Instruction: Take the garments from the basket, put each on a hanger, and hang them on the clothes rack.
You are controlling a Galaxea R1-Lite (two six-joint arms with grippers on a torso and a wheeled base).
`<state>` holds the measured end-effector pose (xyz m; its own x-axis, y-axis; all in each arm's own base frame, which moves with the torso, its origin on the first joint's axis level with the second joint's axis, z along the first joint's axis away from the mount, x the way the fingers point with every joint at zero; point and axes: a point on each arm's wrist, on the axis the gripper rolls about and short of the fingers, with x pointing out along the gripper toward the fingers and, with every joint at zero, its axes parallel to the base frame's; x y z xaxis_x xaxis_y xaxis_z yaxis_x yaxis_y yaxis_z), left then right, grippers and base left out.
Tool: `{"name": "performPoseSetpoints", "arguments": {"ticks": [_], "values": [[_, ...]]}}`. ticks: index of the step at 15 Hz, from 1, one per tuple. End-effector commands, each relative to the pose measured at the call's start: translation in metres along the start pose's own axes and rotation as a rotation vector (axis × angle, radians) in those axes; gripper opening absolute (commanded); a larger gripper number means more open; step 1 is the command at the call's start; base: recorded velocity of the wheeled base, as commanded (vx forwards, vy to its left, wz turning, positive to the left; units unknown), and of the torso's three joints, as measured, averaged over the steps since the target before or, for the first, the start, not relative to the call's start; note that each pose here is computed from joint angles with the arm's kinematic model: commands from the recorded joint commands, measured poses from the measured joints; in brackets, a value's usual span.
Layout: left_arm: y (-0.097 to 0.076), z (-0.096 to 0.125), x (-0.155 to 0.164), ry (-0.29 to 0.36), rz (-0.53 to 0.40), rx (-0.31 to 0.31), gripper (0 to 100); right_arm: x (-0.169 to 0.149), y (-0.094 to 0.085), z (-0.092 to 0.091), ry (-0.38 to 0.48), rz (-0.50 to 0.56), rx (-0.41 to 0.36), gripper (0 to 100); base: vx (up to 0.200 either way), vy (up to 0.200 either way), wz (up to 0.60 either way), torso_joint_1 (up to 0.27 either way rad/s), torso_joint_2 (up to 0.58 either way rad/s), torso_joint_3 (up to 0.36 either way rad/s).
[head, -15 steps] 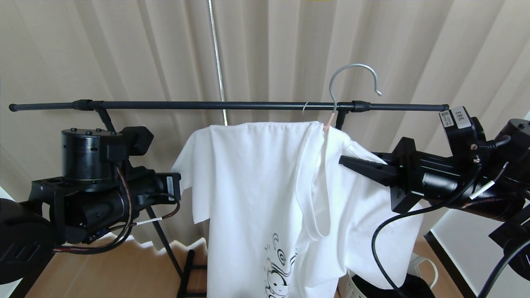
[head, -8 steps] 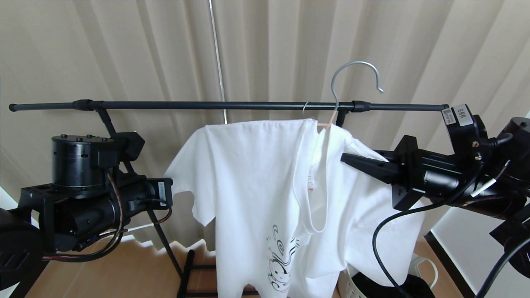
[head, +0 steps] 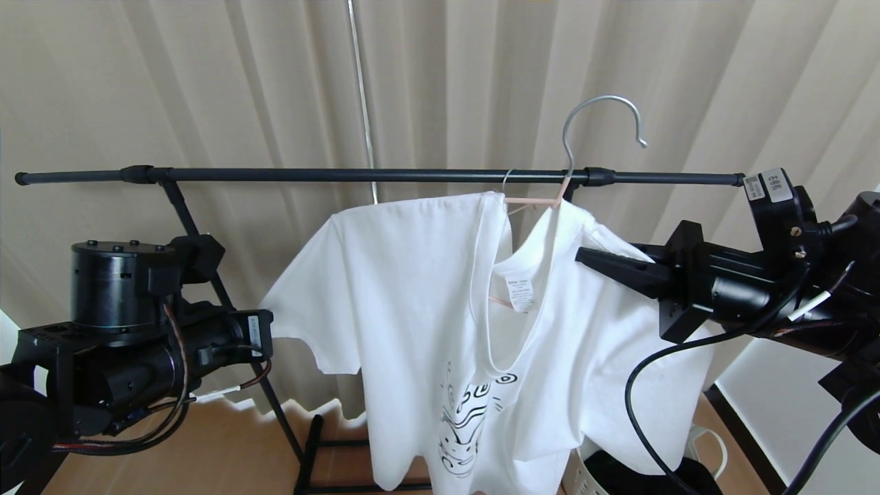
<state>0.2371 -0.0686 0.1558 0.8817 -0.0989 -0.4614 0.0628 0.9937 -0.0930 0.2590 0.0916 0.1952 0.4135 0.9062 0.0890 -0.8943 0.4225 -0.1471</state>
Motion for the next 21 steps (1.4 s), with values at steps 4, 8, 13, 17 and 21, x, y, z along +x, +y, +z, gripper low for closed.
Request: {"name": "performPoseSetpoints", "arguments": {"ticks": [4,8,13,17,21], "values": [[0.003,-0.003,0.001,0.011,0.010,-0.016,0,-0.003,-0.004,0.002,-0.003,-0.018,-0.007,0,0.000,0.000,0.00,0.000,0.00,0.000],[0.008,-0.003,0.003,0.017,0.024,-0.027,0,-0.004,-0.006,0.003,-0.007,-0.024,-0.005,0,0.000,0.000,0.00,0.000,0.00,0.000],[0.011,-0.008,0.007,0.040,0.043,-0.066,0,-0.004,-0.007,0.005,-0.010,-0.026,-0.007,0,0.000,0.000,0.00,0.000,0.00,0.000],[0.014,-0.013,0.011,0.063,0.055,-0.070,0,-0.004,-0.007,0.005,-0.010,-0.026,-0.007,0,0.000,0.000,0.00,0.000,0.00,0.000],[0.016,-0.016,0.013,0.079,0.064,-0.076,0,-0.004,-0.007,0.005,-0.010,-0.026,-0.002,0,0.000,0.000,0.00,0.000,0.00,0.000]]}}
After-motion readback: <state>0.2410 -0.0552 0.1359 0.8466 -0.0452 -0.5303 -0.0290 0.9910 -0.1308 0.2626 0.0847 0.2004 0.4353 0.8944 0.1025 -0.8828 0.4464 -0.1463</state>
